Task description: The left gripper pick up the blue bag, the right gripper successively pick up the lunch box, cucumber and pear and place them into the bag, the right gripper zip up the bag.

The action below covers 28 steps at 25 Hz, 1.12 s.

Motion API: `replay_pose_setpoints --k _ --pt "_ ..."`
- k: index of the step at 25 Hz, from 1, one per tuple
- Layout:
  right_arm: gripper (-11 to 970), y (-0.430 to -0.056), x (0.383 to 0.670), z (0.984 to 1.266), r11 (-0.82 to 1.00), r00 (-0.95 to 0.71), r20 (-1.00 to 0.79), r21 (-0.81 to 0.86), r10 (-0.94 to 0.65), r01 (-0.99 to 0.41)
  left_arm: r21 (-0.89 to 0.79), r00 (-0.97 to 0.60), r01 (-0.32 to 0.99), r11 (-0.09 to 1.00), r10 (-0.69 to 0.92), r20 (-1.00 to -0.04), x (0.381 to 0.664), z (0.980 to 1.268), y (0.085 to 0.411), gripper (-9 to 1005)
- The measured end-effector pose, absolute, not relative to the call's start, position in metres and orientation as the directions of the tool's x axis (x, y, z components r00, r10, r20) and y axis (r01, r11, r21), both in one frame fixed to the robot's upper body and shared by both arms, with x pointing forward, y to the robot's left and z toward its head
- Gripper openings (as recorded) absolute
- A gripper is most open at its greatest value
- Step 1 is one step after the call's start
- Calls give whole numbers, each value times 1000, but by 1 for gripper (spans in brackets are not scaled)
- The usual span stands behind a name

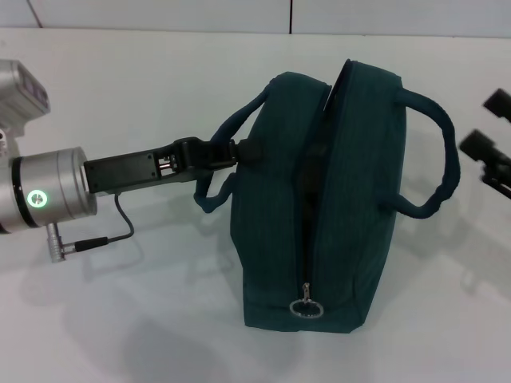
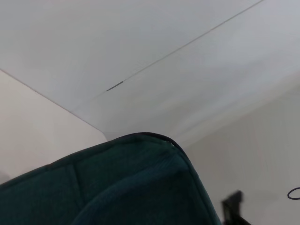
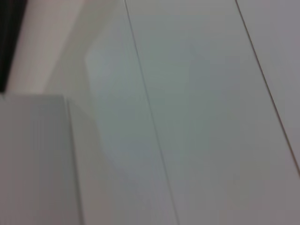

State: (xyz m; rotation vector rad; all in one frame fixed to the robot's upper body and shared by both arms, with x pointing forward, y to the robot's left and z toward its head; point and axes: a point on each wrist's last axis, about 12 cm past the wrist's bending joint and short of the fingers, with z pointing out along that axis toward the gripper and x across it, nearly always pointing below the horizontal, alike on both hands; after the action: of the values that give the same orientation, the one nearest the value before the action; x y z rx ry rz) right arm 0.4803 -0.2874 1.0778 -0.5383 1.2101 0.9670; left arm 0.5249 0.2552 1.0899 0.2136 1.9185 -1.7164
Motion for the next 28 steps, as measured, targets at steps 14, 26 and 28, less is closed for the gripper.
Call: replay_pose_setpoints --k 14,26,28 --pt "768 -257 463 1098 -154 -336 -919 308 209 -939 -852 -813 486 195 -256 -523 529 1090 255 72" --pt "767 -237 467 1055 -42 -518 -842 529 -149 -848 -856 -812 483 188 -271 -517 526 1087 255 74" --pt "767 -232 470 1052 -17 -517 -840 526 -163 -850 -858 -814 479 186 -272 -513 526 1086 254 74"
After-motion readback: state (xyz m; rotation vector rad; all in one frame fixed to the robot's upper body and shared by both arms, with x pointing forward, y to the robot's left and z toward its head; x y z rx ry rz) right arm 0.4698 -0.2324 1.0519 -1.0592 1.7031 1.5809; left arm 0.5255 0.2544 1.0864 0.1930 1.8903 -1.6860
